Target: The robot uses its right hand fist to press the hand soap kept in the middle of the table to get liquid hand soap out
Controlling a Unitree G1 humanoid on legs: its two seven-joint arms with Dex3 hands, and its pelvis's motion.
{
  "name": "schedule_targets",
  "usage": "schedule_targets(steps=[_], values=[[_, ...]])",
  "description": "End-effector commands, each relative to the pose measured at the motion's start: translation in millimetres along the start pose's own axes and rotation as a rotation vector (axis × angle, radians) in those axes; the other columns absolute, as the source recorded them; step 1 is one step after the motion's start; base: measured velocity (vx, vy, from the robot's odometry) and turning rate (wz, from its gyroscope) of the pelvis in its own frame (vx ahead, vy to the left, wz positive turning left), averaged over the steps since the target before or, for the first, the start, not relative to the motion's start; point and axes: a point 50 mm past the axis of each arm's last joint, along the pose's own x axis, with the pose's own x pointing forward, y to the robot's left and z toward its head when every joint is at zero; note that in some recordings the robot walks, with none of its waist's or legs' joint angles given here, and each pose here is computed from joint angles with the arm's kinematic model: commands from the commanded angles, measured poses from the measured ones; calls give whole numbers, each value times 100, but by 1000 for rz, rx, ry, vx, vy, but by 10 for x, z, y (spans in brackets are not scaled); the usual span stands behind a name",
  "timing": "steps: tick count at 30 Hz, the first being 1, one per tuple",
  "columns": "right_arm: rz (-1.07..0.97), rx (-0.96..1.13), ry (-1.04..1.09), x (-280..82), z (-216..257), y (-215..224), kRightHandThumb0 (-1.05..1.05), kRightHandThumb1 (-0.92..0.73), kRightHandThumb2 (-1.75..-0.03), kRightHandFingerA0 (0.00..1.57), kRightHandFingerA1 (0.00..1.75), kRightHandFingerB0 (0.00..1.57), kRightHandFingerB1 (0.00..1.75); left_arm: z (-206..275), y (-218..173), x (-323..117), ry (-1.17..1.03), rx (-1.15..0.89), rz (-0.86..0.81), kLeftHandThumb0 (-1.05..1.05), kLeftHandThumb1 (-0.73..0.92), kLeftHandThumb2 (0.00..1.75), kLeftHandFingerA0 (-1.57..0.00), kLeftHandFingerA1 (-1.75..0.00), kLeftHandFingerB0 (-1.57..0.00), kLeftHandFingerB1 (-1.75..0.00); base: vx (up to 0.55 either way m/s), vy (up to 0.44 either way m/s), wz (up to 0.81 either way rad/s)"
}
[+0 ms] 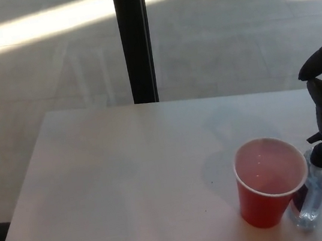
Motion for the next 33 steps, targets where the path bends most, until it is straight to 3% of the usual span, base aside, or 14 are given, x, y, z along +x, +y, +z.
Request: schedule_targets(steps=[1, 4, 5, 10, 11, 14, 15, 16, 18, 22, 26, 27, 31, 33], values=[[-30, 0, 38, -23, -106, -14, -22, -61, -106, 100, 175, 64, 164, -7, 28, 0, 9, 10, 15, 5, 46, 128, -130, -165, -84, -123, 0, 0, 0], [-34, -11, 68, -33, -172, -17, -22, -65, -101, 101, 175, 64, 167, -15, 24, 5, 10, 7, 12, -2, 50, 128, -116, -175, -80, -133, 0, 0, 0], [-33, -12, 71, -40, -193, -13, -22, -65, -102, 102, 175, 64, 168, -18, 23, 5, 11, 1, 11, 8, 44, 130, -133, -163, -99, -131, 0, 0, 0], [-31, -22, 92, -66, -283, 18, -21, -66, -100, 102, 175, 65, 167, -6, 2, 5, 12, 2, 10, -3, 50, 128, -109, -175, -72, -128, 0, 0, 0], [-38, -22, 101, -72, -302, 27, -22, -64, -101, 102, 175, 65, 169, -12, -4, 6, 12, 3, 8, -1, 48, 131, -124, -174, -79, -129, 0, 0, 0], [-32, 2, 106, -91, -375, 41, -21, -64, -100, 103, 175, 70, 160, -5, 0, 5, 19, 6, 17, 3, 50, 127, -112, -175, -72, -129, 0, 0, 0], [-38, 10, 114, -94, -395, 41, -22, -64, -100, 106, 175, 70, 159, -4, 0, 5, 17, 8, 15, 2, 46, 127, -130, -162, -81, -120, 0, 0, 0], [-43, 18, 117, -99, -415, 43, -21, -64, -104, 103, 175, 79, 143, -5, -4, 1, 4, 15, 11, -2, 48, 130, -109, -175, -70, -126, 0, 0, 0], [-47, 33, 126, -102, -435, 47, -22, -64, -103, 105, 175, 80, 140, -9, -4, 6, 12, -3, 15, -2, 48, 128, -108, -175, -70, -127, 0, 0, 0], [-41, 26, 125, -120, -483, 64, -22, -63, -104, 105, 175, 72, 155, 4, -20, 7, 13, 11, 14, 4, 44, 130, -131, -167, -91, -129, 0, 0, 0], [-46, 25, 142, -130, -542, 94, -24, -63, -102, 103, 175, 70, 161, 15, -20, 7, 12, -8, 13, -4, 51, 127, -122, -164, -65, -112, 0, 0, 0], [-47, 20, 147, -137, -560, 108, -24, -62, -103, 103, 175, 68, 166, 16, -19, 5, 10, -6, 11, 9, 46, 134, -127, -163, -87, -127, 0, 0, 0], [-44, 20, 158, -144, -595, 125, -26, -58, -105, 104, 175, 72, 165, 28, -23, 9, 9, -9, 14, 2, 51, 130, -109, -175, -70, -124, 0, 0, 0], [-50, 5, 169, -163, -612, 122, -28, -57, -110, 102, 175, 79, 154, 29, -20, 8, 1, -3, 10, 5, 47, 130, -133, -166, -88, -126, 0, 0, 0]])
